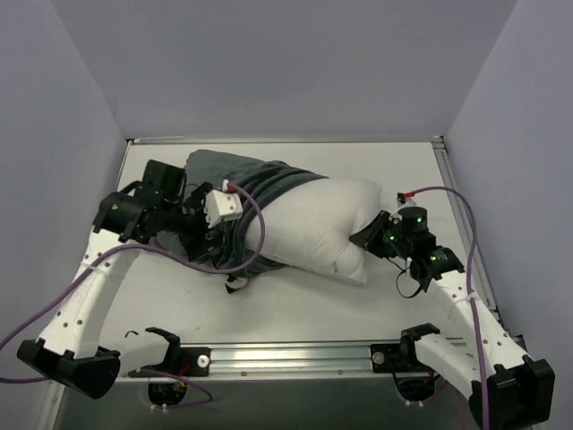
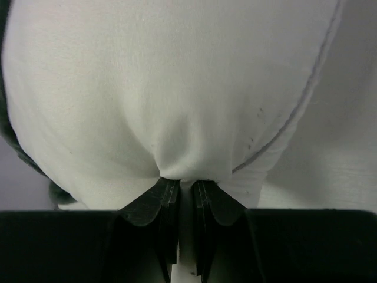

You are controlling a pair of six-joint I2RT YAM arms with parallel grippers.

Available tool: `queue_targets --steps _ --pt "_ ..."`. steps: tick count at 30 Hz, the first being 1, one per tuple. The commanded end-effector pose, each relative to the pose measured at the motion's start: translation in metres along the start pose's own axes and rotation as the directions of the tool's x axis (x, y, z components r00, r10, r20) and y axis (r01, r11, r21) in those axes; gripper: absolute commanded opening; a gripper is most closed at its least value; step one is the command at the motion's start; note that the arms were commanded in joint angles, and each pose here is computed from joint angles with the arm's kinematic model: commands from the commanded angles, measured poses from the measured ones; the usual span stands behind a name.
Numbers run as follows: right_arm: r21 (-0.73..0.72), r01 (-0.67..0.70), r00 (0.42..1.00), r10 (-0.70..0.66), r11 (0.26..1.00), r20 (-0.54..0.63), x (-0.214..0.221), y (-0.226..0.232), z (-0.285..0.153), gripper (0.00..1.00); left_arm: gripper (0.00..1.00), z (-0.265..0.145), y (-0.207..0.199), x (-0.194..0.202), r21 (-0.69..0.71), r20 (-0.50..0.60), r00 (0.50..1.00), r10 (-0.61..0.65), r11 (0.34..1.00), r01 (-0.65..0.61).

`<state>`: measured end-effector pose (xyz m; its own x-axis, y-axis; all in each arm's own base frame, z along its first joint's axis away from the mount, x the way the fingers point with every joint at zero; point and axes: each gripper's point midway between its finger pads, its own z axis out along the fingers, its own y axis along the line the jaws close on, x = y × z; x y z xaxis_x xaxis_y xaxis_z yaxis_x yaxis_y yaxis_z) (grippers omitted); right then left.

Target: Remove the pillowcase from the pillow

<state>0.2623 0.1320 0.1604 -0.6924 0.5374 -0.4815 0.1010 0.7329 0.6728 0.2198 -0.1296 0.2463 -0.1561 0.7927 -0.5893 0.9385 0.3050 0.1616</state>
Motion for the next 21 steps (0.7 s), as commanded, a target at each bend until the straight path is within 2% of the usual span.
queue_targets --steps 1,2,3,4,6,8,10,13,14,16,17,18,19,20,21 --pt "0.049 0.013 0.997 -0.009 0.999 -0.077 0.047 -0.004 0.01 0.0 0.95 -0.041 -0.012 -0.079 0.092 0.234 0.958 -0.164 0.985 0.146" --pt "0.076 0.025 0.993 -0.016 0.997 -0.117 0.063 -0.01 0.011 0.0 0.96 -0.043 0.007 -0.105 0.036 0.303 0.94 -0.157 0.988 0.153" --pt "0.082 0.046 0.988 -0.033 0.996 -0.15 0.075 -0.011 0.012 0.0 0.96 -0.049 0.022 -0.126 -0.006 0.344 0.916 -0.208 0.975 0.223" --pt "0.09 0.064 0.983 -0.047 0.994 -0.18 0.085 -0.012 0.012 0.0 0.96 -0.028 0.054 -0.125 -0.116 0.283 0.931 -0.231 0.955 0.273" --pt "0.083 0.112 0.957 -0.085 0.99 -0.278 0.116 -0.013 0.013 0.0 0.96 -0.003 0.07 -0.149 -0.188 0.263 0.947 -0.187 0.952 0.241" --pt "0.067 0.16 0.925 -0.126 0.985 -0.357 0.141 -0.012 0.01 0.0 0.97 0.038 0.094 -0.155 -0.261 0.181 0.966 -0.186 0.938 0.23" --pt "0.062 0.198 0.903 -0.157 0.978 -0.4 0.153 -0.01 0.009 0.0 0.96 0.085 0.098 -0.165 -0.261 0.113 0.979 -0.167 0.946 0.191" --pt "0.007 0.225 0.878 -0.199 0.974 -0.435 0.167 0.0 0.005 0.0 0.97 0.132 0.103 -0.163 -0.235 0.047 0.983 -0.177 0.955 0.183" --pt "0.002 0.225 0.875 -0.201 0.974 -0.441 0.168 0.0 0.004 0.07 1.0 0.137 0.106 -0.168 -0.235 0.05 0.985 -0.167 0.956 0.174" --pt "0.004 0.227 0.876 -0.203 0.974 -0.438 0.167 -0.001 0.002 0.22 0.9 0.167 0.111 -0.159 -0.248 -0.015 0.988 -0.155 0.958 0.146" --pt "-0.004 0.239 0.873 -0.216 0.971 -0.437 0.166 0.0 0.0 0.27 0.74 0.173 0.115 -0.154 -0.269 -0.041 0.987 -0.156 0.953 0.14" --pt "-0.008 0.242 0.875 -0.221 0.97 -0.431 0.164 0.002 -0.002 0.34 0.67 0.187 0.115 -0.145 -0.266 -0.076 0.983 -0.166 0.954 0.14" --pt "-0.008 0.248 0.878 -0.228 0.969 -0.422 0.16 0.003 -0.003 0.49 0.58 0.191 0.115 -0.141 -0.266 -0.091 0.981 -0.172 0.954 0.142" --pt "-0.013 0.265 0.877 -0.247 0.964 -0.413 0.155 0.008 -0.008 0.56 0.48 0.193 0.114 -0.137 -0.261 -0.101 0.979 -0.178 0.954 0.146" --pt "-0.018 0.278 0.88 -0.262 0.96 -0.396 0.148 0.012 -0.012 0.63 0.26 0.198 0.11 -0.132 -0.246 -0.113 0.977 -0.179 0.958 0.147"
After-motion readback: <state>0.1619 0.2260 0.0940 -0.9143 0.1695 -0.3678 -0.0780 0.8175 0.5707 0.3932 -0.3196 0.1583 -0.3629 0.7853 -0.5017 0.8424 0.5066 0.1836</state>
